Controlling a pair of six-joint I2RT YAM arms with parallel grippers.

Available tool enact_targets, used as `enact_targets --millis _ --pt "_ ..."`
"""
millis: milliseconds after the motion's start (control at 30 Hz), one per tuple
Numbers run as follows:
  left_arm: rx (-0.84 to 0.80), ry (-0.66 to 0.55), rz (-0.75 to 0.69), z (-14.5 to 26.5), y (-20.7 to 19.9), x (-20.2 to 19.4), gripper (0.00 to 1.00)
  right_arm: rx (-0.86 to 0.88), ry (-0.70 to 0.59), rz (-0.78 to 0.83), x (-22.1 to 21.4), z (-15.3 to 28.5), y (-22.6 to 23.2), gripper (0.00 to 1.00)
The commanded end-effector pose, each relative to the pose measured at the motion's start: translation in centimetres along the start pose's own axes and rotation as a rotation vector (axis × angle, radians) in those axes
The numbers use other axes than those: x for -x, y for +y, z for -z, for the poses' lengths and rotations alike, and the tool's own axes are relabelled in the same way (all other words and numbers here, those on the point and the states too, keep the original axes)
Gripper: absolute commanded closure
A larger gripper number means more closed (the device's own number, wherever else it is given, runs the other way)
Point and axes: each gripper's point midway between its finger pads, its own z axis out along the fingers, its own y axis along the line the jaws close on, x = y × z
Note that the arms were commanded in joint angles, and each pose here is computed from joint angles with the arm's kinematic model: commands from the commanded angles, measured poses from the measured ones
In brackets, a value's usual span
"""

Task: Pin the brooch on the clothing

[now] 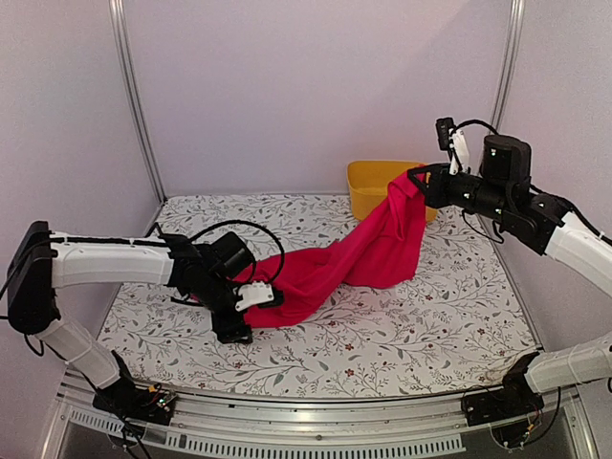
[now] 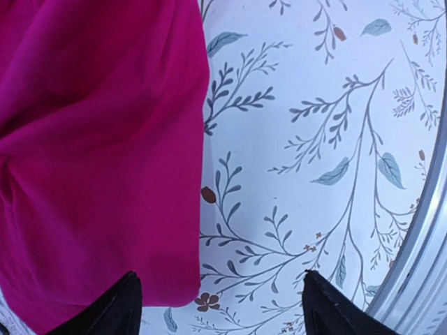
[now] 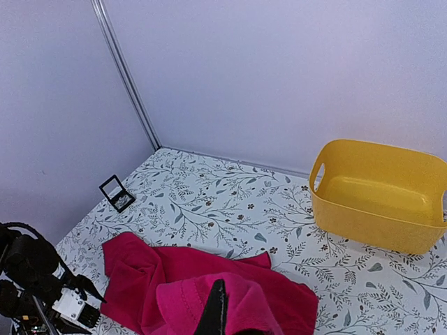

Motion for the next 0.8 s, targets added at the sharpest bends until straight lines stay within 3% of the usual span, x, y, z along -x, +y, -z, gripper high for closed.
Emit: enact_targets --millis 0,67,400,500,600,633,667,767 --pt "-0.009 0.245 0.038 -2.2 -1.3 -4.7 0.17 -0.062 -0.048 -0.012 1.7 0.0 -1.3 1.00" --pt "0.065 0.300 0.037 -2.8 -0.2 -5.9 0.17 -0.065 -0.042 -0.009 1.6 -0.1 -1.5 1.00" --pt "0.276 0.356 0.162 -3.4 5.4 -7.7 0.23 -0.079 -0.033 0.002 1.0 0.0 -1.9 1.00" --pt "0.296 0.328 0.164 -3.7 6.0 -7.3 0.45 -0.081 -0.042 0.005 1.4 0.3 -1.8 1.00" --pt "0.267 0.282 0.175 -4.1 5.8 -6.4 0.80 -0.080 -0.045 0.016 1.7 0.4 -1.7 1.00" --pt "0.270 0.271 0.185 -4.0 5.8 -6.1 0.96 -0.081 -0.046 0.017 1.8 0.5 -1.7 1.00" --pt "0.295 0.260 0.204 -3.7 6.2 -6.0 1.00 -0.103 -0.053 0.019 2.0 0.6 -2.1 1.00" --pt "0.494 0.224 0.293 -0.2 9.7 -5.5 1.00 -0.107 -0.078 0.022 3.5 1.6 -1.8 1.00"
